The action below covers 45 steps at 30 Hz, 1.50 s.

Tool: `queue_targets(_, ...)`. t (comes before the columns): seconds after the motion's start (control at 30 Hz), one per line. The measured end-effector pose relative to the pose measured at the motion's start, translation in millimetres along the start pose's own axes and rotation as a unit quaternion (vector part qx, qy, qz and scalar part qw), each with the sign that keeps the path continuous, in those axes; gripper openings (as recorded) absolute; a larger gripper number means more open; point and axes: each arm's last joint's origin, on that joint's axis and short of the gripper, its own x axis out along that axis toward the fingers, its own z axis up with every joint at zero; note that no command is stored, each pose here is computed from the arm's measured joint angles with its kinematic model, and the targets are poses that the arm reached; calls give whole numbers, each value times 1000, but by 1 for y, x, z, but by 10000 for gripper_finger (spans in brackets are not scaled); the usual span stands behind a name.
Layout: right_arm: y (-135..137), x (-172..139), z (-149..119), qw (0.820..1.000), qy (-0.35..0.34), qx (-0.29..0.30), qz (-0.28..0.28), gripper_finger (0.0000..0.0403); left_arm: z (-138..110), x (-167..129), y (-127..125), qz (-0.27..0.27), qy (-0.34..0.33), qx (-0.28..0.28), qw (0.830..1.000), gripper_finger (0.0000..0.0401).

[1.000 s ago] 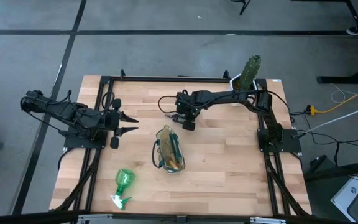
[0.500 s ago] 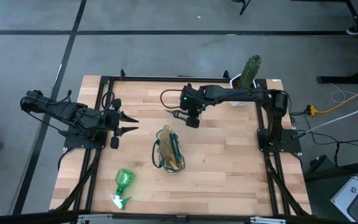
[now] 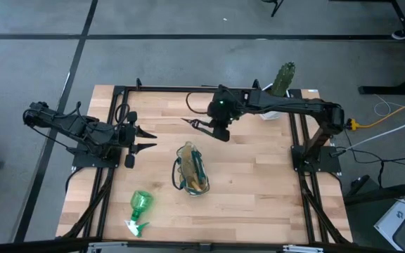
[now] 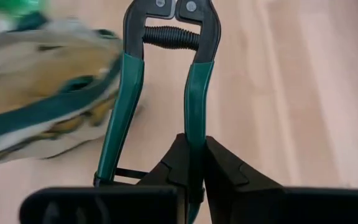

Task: Pick & Place Garden tools in Gardening bag
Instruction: Put the green shear scissors into the gardening bag

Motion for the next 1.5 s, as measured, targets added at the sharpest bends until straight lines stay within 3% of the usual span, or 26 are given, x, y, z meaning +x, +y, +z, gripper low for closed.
queue_targets(0.27, 29, -14, 6, 997, -32, -38, 63, 26, 0, 0, 0, 0, 0, 0, 1000, 110)
queue_targets(0.43, 50, -19, 8, 985, -51, -110, 123, 26, 0, 0, 0, 0, 0, 0, 1000, 107)
queue_targets(0.53, 61, -17, 2, 981, -25, -130, 141, 26, 0, 0, 0, 0, 0, 0, 1000, 108)
queue_targets(0.77, 84, -16, -1, 979, -14, -140, 150, 24, 0, 0, 0, 0, 0, 0, 1000, 111)
queue_targets(0.9, 97, -15, 1, 980, -24, -157, 123, 24, 0, 0, 0, 0, 0, 0, 1000, 108)
queue_targets(1.23, 116, 0, 26, 965, -151, -177, 117, 24, 0, 0, 0, 0, 0, 0, 1000, 111)
queue_targets(1.5, 129, 28, 28, 960, -162, -190, 129, 24, 0, 0, 0, 0, 0, 0, 1000, 107)
